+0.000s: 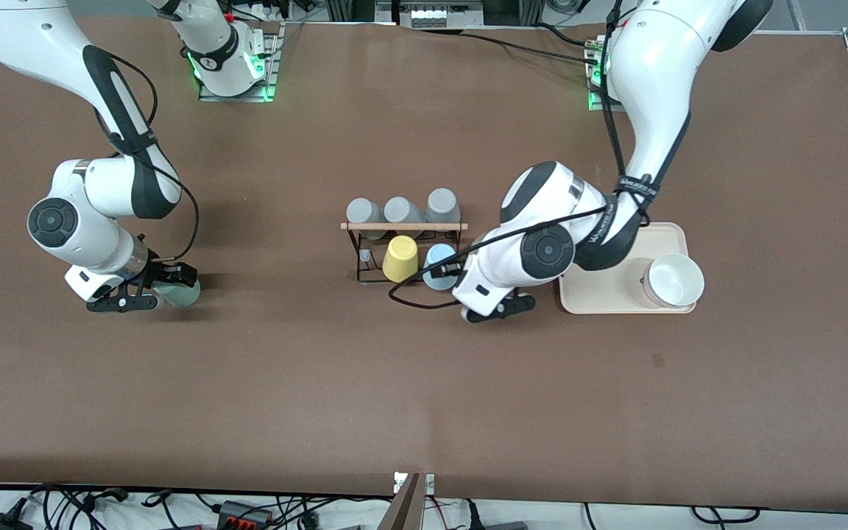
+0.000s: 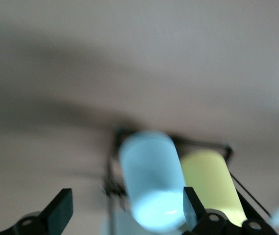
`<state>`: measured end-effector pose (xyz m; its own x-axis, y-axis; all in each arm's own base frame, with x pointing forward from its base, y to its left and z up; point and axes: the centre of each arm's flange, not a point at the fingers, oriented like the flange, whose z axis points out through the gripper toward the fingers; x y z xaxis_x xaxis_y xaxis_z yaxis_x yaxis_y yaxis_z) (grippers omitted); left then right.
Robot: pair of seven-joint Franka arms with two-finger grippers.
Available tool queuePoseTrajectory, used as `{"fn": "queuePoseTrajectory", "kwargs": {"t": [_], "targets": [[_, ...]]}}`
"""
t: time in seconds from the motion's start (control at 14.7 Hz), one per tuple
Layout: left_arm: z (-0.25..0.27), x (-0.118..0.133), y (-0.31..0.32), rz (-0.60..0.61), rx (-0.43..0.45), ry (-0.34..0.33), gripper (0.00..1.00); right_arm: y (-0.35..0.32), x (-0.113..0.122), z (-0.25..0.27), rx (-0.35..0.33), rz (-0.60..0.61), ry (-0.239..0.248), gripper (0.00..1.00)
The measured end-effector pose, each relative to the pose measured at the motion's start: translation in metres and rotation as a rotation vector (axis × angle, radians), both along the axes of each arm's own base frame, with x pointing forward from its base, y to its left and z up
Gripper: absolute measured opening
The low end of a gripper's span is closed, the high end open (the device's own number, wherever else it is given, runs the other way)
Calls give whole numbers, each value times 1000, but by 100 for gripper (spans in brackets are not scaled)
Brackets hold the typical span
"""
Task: Hang scattered cups on rack with three cups
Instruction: 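Hang the blue cup on the rack while the right gripper grasps the teal cup, then release the blue cup and withdraw the left gripper while the right gripper lifts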
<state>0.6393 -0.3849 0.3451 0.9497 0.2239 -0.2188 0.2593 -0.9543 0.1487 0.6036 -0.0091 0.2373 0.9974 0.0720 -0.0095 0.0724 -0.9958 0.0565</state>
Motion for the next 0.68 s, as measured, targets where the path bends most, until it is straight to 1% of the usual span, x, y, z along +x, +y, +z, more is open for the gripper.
{"fn": "queuePoseTrajectory", "kwargs": {"t": [0.14,0.27,0.41,0.48,0.54,0.68], "targets": [[30,23,40,13,92,-113,100,0,1,1,0,1,-3,65],[69,49,103,94,116,-173,100,0,0,1,0,3,-3,64],[104,66,176,186,126,-191,100,4,3,5,1,11,-10,64],[121,67,204,219,136,-188,100,11,7,12,1,22,-14,64],[136,64,221,237,147,-180,100,23,13,26,-2,32,-7,64],[169,48,236,229,172,-155,100,53,29,73,-13,25,14,64]]}}
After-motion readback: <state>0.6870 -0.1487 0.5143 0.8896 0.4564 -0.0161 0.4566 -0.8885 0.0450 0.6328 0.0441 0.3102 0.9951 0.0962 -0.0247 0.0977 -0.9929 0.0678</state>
